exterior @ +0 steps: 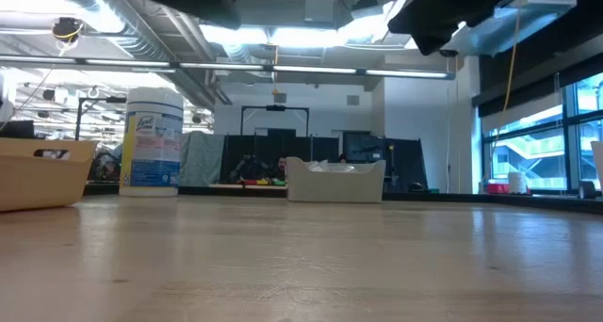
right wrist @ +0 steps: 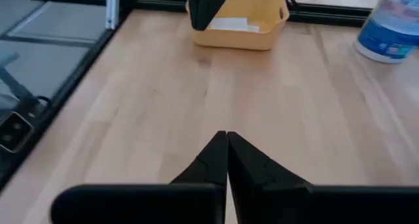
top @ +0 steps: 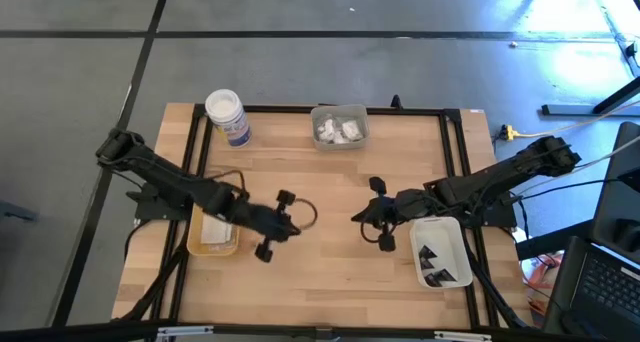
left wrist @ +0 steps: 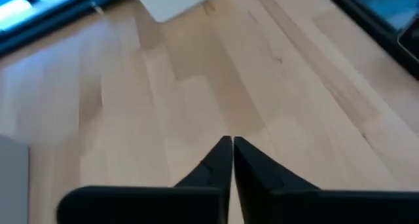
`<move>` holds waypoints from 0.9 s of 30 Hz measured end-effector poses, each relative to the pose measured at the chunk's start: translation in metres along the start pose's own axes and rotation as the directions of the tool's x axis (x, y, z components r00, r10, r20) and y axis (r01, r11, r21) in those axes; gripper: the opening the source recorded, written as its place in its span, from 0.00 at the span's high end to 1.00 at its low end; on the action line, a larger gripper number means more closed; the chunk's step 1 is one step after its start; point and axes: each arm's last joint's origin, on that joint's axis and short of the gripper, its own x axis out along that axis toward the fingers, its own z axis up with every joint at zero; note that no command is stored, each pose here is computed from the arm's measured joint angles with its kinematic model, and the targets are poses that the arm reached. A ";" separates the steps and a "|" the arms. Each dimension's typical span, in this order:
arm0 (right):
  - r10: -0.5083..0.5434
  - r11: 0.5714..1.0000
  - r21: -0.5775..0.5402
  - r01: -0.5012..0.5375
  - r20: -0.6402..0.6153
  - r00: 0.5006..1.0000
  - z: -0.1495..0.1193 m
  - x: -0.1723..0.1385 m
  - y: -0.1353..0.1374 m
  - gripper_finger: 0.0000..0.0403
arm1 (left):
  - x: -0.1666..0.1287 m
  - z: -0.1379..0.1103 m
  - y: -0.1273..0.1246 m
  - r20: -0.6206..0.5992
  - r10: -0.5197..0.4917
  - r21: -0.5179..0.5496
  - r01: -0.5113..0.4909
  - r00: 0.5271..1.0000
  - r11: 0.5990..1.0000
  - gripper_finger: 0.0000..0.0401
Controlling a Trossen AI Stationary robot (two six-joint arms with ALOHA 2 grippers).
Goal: Pick & Place Travel size toiletries
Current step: Return to Home Position
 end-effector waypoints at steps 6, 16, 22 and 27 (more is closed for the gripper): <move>-0.044 0.999 -0.001 0.044 -0.010 0.999 -0.008 -0.010 -0.017 0.99 | -0.014 -0.042 0.024 0.125 0.065 -0.093 -0.053 0.990 0.994 0.99; -0.067 0.993 0.110 0.049 0.171 0.983 -0.041 -0.060 -0.034 0.99 | -0.073 -0.106 0.031 0.318 0.261 -0.263 -0.180 0.911 0.948 0.99; -0.083 0.990 0.133 0.054 0.225 0.971 -0.064 -0.077 -0.038 1.00 | -0.096 -0.128 0.028 0.411 0.315 -0.300 -0.199 0.856 0.933 0.99; -0.094 0.988 0.144 0.058 0.257 0.962 -0.074 -0.085 -0.040 1.00 | -0.108 -0.149 0.025 0.454 0.358 -0.340 -0.212 0.816 0.916 0.99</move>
